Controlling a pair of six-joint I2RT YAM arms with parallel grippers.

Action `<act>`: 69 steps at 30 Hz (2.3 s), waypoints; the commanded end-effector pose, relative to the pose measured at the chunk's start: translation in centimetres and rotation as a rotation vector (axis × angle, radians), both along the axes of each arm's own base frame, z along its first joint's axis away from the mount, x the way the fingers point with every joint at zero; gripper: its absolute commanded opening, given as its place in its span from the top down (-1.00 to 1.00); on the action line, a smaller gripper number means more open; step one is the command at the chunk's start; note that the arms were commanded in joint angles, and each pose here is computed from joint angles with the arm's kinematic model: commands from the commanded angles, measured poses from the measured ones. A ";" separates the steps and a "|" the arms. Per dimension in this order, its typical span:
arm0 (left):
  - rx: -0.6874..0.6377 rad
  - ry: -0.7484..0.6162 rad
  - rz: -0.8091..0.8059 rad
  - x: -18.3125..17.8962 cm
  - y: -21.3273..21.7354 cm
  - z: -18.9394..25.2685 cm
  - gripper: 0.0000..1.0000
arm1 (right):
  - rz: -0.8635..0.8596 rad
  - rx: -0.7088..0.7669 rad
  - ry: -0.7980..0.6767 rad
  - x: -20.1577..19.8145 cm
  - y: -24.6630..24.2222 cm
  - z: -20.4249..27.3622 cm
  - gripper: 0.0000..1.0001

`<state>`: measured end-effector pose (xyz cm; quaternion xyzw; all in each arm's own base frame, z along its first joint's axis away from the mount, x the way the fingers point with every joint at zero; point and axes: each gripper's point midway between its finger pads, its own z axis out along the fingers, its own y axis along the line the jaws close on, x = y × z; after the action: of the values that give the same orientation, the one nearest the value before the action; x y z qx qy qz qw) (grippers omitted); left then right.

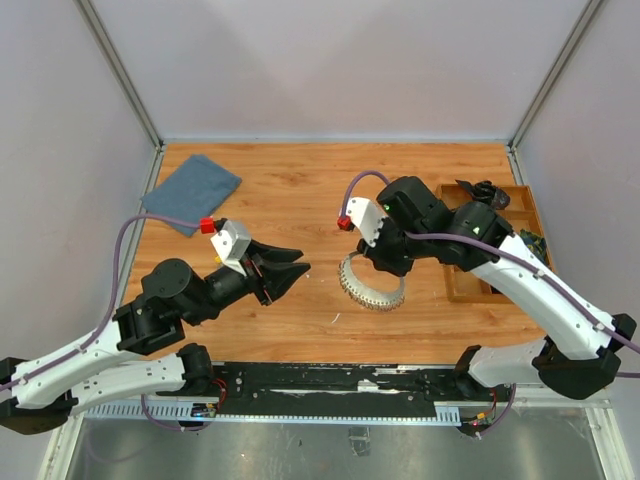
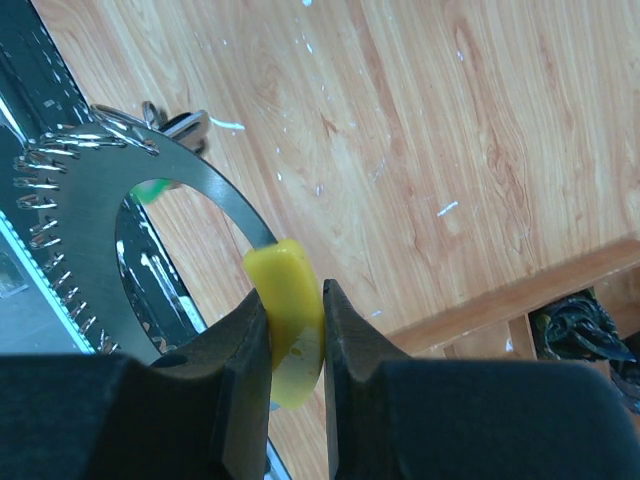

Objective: Put the keys on the keyring

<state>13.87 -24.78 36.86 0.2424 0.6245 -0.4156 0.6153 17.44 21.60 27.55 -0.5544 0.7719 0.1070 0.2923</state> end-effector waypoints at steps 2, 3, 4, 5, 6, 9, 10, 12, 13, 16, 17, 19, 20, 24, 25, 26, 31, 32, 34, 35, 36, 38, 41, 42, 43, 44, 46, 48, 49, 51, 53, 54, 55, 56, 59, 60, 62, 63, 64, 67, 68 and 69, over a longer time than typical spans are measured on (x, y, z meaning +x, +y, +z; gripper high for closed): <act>-0.061 -0.046 -0.070 -1.1 -0.6 1.4 0.30 | -0.010 0.240 -0.019 0.2 1.0 4.7 0.99; -0.055 -0.058 -0.058 -0.9 -0.6 1.7 0.32 | -0.013 0.266 -0.015 0.4 1.0 5.1 0.99; -0.050 -0.073 -0.046 -0.6 -0.6 2.0 0.34 | -0.022 0.291 -0.010 0.5 0.8 5.6 0.99; -0.043 -0.085 -0.030 -0.3 -0.6 2.3 0.35 | -0.035 0.313 -0.003 0.8 0.5 6.0 0.99; -0.038 -0.101 -0.016 0.0 -0.6 2.6 0.35 | -0.050 0.332 0.009 0.9 0.2 6.3 0.99; -0.025 -0.132 0.026 1.0 -1.0 3.1 0.35 | -0.131 0.369 0.054 1.8 -1.1 6.6 0.99; -0.025 -0.139 0.038 1.3 -1.2 3.2 0.36 | -0.161 0.377 0.081 1.9 -1.5 6.5 0.99; -0.026 -0.147 0.038 1.5 -1.9 3.1 0.36 | -0.160 0.406 0.157 1.5 -1.3 6.4 0.99; -0.027 -0.148 0.029 1.5 -2.4 2.8 0.37 | -0.148 0.415 0.186 1.1 -1.0 6.3 0.99; -0.065 -0.146 0.003 1.3 -3.5 2.4 0.42 | -0.135 0.423 0.196 0.7 -1.0 6.3 0.99; -0.079 -0.143 -0.001 1.2 -3.8 2.1 0.44 | -0.131 0.423 0.188 0.7 -1.1 6.4 0.99; -0.100 -0.136 0.009 1.3 -3.9 1.6 0.46 | -0.101 0.431 0.178 0.4 -1.1 6.6 0.99; -0.108 -0.135 0.017 1.4 -3.9 1.3 0.47 | -0.081 0.440 0.175 0.2 -1.0 6.8 0.99; -0.125 -0.146 0.056 1.6 -4.0 0.5 0.53 | -0.007 0.472 0.164 -0.4 -0.4 7.5 0.99; -0.125 -0.149 0.070 1.7 -4.0 0.3 0.53 | 0.006 0.480 0.155 -0.5 -0.4 7.8 0.99; -0.122 -0.156 0.083 1.7 -4.0 0.3 0.53 | 0.020 0.490 0.146 -0.7 -0.3 8.1 0.99; -0.129 -0.212 0.162 1.3 -4.3 1.6 0.51 | 0.053 0.523 0.115 -1.0 -0.1 8.7 0.99; -0.131 -0.226 0.178 1.2 -4.4 1.8 0.50 | 0.060 0.531 0.110 -1.1 -0.1 8.8 0.99; -0.146 -0.249 0.198 1.0 -4.5 2.5 0.45 | 0.078 0.545 0.093 -1.3 0.0 9.0 0.99; -0.157 -0.257 0.202 0.8 -4.6 2.9 0.42 | 0.092 0.554 0.082 -1.5 0.0 9.1 0.99; -0.159 -0.266 0.202 0.6 -4.8 3.0 0.40 | 0.105 0.562 0.073 -1.7 0.0 9.2 0.99; -0.167 -0.286 0.201 0.3 -5.0 3.6 0.36 | 0.131 0.581 0.051 -2.1 0.1 9.6 0.99; -0.168 -0.316 0.211 -0.5 -5.2 4.3 0.34 | 0.161 0.603 0.032 -2.6 0.1 10.1 0.99; -0.161 -0.328 0.220 -0.7 -5.3 4.4 0.32 | 0.168 0.606 0.031 -2.7 0.1 10.1 0.99; -0.156 -0.343 0.227 -1.1 -5.3 4.6 0.31 | 0.175 0.610 0.028 -2.8 0.2 10.1 0.99; -0.150 -0.355 0.233 -1.4 -5.3 4.7 0.29 | 0.180 0.612 0.027 -2.9 0.2 10.2 0.99; -0.142 -0.385 0.243 -2.0 -5.3 5.0 0.25 | 0.189 0.615 0.019 -3.1 0.1 10.2 0.99; -0.138 -0.407 0.253 -2.6 -5.2 5.3 0.23 | 0.206 0.625 0.013 -3.3 0.2 10.4 0.99; -0.129 -0.423 0.263 -2.8 -5.3 5.4 0.23 | 0.215 0.633 0.011 -3.5 0.2 10.5 0.99; -0.109 -0.458 0.287 -3.1 -5.3 5.5 0.22 | 0.235 0.646 0.010 -3.8 0.3 10.6 0.99; -0.096 -0.490 0.311 -3.4 -5.3 5.8 0.22 | 0.255 0.654 0.011 -4.2 0.4 10.8 0.99; -0.088 -0.508 0.320 -3.5 -5.3 5.9 0.22 | 0.267 0.657 0.010 -4.4 0.4 10.8 0.99; -0.085 -0.523 0.328 -3.6 -5.3 6.1 0.22 | 0.279 0.661 0.011 -4.6 0.4 10.9 0.99; -0.080 -0.536 0.336 -3.6 -5.3 6.2 0.22 | 0.290 0.664 0.012 -4.8 0.5 10.9 0.99; -0.076 -0.567 0.355 -3.7 -5.0 6.8 0.24 | 0.319 0.675 0.008 -5.2 0.5 11.0 0.99; -0.077 -0.576 0.355 -3.8 -5.0 7.0 0.26 | 0.324 0.680 0.002 -5.3 0.5 11.1 0.99; -0.086 -0.592 0.351 -4.1 -4.9 7.6 0.30 | 0.336 0.689 -0.001 -5.6 0.5 11.2 0.99; -0.088 -0.598 0.348 -4.2 -4.9 7.8 0.32 | 0.340 0.693 -0.002 -5.6 0.6 11.2 0.99; -0.091 -0.604 0.345 -4.3 -5.0 8.0 0.33 | 0.342 0.696 -0.003 -5.7 0.6 11.2 0.99; -0.096 -0.623 0.333 -4.9 -5.2 8.5 0.38 | 0.338 0.701 -0.007 -5.6 0.7 11.2 0.99; -0.097 -0.630 0.328 -5.2 -5.3 8.6 0.39 | 0.338 0.703 -0.007 -5.7 0.7 11.3 0.99; -0.098 -0.638 0.325 -5.5 -5.4 8.7 0.40 | 0.338 0.703 -0.009 -5.7 0.6 11.3 0.99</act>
<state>9.26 -30.78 43.24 0.2480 0.4322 -0.2344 0.8347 12.18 21.94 37.77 -0.5316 0.6115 0.3998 0.4285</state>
